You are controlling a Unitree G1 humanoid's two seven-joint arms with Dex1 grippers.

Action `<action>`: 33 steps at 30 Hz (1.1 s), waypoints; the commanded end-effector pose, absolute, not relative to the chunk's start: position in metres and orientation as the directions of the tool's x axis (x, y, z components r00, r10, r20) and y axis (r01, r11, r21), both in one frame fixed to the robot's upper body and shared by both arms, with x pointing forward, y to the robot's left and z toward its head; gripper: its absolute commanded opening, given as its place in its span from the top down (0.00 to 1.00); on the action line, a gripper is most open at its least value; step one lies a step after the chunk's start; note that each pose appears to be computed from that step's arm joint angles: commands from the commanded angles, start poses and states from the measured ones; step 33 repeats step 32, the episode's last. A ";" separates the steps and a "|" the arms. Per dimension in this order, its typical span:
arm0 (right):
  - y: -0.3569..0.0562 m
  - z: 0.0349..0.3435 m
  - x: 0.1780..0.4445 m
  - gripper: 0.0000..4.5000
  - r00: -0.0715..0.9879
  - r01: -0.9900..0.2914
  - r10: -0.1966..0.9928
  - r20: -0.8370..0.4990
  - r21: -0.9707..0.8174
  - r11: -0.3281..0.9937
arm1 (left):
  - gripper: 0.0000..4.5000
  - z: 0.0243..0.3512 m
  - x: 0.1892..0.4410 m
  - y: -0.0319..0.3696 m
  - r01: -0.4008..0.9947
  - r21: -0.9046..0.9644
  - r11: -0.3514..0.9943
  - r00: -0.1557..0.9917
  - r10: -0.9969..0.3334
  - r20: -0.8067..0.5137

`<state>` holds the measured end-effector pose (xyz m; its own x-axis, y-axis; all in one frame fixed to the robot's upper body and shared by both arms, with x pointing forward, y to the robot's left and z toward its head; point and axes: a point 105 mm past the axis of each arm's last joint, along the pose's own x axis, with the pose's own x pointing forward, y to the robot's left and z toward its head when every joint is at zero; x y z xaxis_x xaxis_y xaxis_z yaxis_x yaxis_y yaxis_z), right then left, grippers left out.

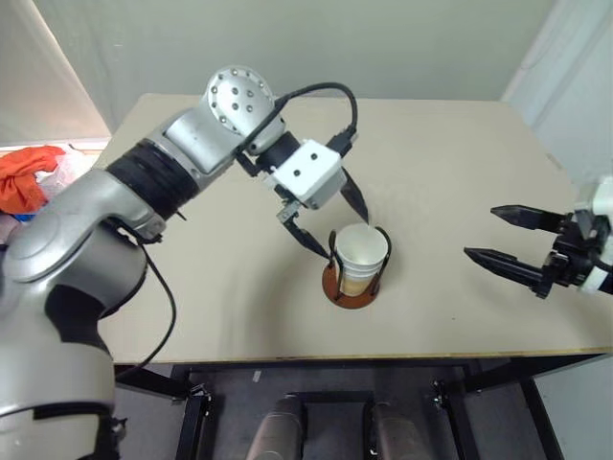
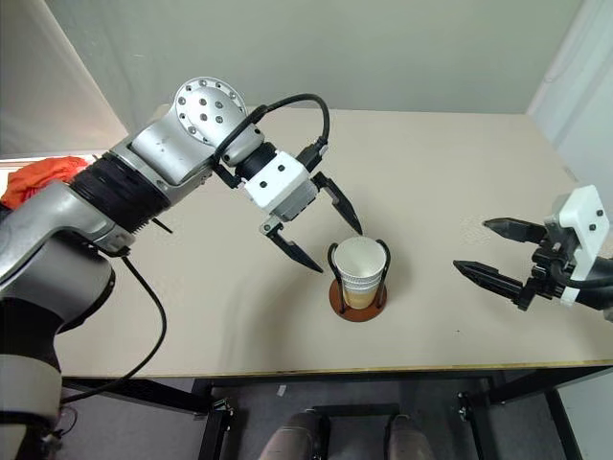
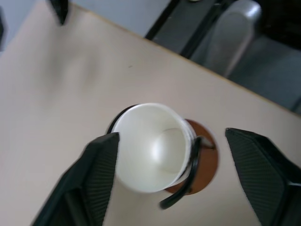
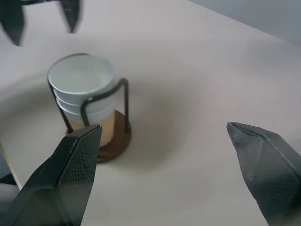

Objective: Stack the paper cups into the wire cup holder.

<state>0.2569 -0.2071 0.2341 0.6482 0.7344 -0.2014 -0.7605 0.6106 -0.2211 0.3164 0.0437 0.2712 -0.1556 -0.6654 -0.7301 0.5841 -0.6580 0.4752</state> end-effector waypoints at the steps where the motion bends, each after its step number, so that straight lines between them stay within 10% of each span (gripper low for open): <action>1: -0.204 0.240 0.263 0.00 0.620 -0.781 0.756 -0.209 -0.257 0.569 | 0.16 0.292 0.324 0.059 0.652 0.510 -0.561 -0.115 -0.738 -0.665; 8: -0.227 0.247 0.297 0.00 0.558 -0.827 0.777 -0.292 -0.282 0.487 | 0.16 0.272 0.322 0.155 0.926 0.338 -0.169 0.020 -0.872 -0.490; 16: -0.238 0.254 0.323 0.00 0.506 -0.860 0.805 -0.310 -0.255 0.442 | 0.16 0.255 0.316 0.228 0.936 0.243 0.256 0.331 -0.875 -0.354; 33: -0.234 0.249 0.349 0.00 0.416 -0.908 0.845 -0.337 -0.201 0.367 | 0.16 0.252 0.298 0.257 0.879 0.221 0.422 0.474 -0.816 -0.331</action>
